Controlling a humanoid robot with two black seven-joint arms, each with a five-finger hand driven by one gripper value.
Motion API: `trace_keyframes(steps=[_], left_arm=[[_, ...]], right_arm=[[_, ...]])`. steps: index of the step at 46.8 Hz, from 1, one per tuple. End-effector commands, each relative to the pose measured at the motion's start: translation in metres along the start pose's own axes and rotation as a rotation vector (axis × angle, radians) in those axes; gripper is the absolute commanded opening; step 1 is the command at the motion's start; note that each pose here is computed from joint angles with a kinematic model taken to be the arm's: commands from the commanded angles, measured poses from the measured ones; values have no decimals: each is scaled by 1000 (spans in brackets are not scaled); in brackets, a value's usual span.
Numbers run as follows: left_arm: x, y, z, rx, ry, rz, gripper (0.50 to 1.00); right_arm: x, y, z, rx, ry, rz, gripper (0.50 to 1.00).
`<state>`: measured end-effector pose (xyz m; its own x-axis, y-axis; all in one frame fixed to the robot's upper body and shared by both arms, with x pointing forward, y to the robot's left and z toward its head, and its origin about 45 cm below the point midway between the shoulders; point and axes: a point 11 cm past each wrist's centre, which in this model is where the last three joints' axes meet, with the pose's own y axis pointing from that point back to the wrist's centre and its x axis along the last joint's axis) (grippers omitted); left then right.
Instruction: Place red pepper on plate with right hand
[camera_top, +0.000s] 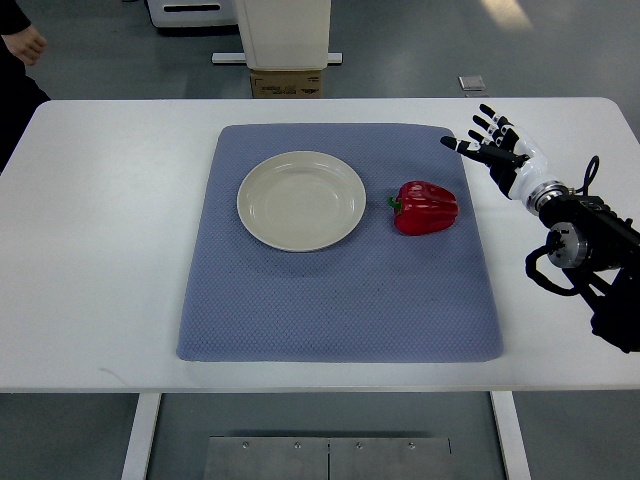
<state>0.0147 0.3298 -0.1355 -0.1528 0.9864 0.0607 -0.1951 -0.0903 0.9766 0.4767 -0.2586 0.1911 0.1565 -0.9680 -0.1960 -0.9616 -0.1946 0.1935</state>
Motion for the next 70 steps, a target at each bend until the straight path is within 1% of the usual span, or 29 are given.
trace_keyframes(steps=[1,70], left_arm=[[0,0,0,0,0,1,1000],[0,0,0,0,0,1,1000]], right_arm=[[0,0,-1,3,0,0,1000],[-2,-4,-16,41,-1,-3,1000]])
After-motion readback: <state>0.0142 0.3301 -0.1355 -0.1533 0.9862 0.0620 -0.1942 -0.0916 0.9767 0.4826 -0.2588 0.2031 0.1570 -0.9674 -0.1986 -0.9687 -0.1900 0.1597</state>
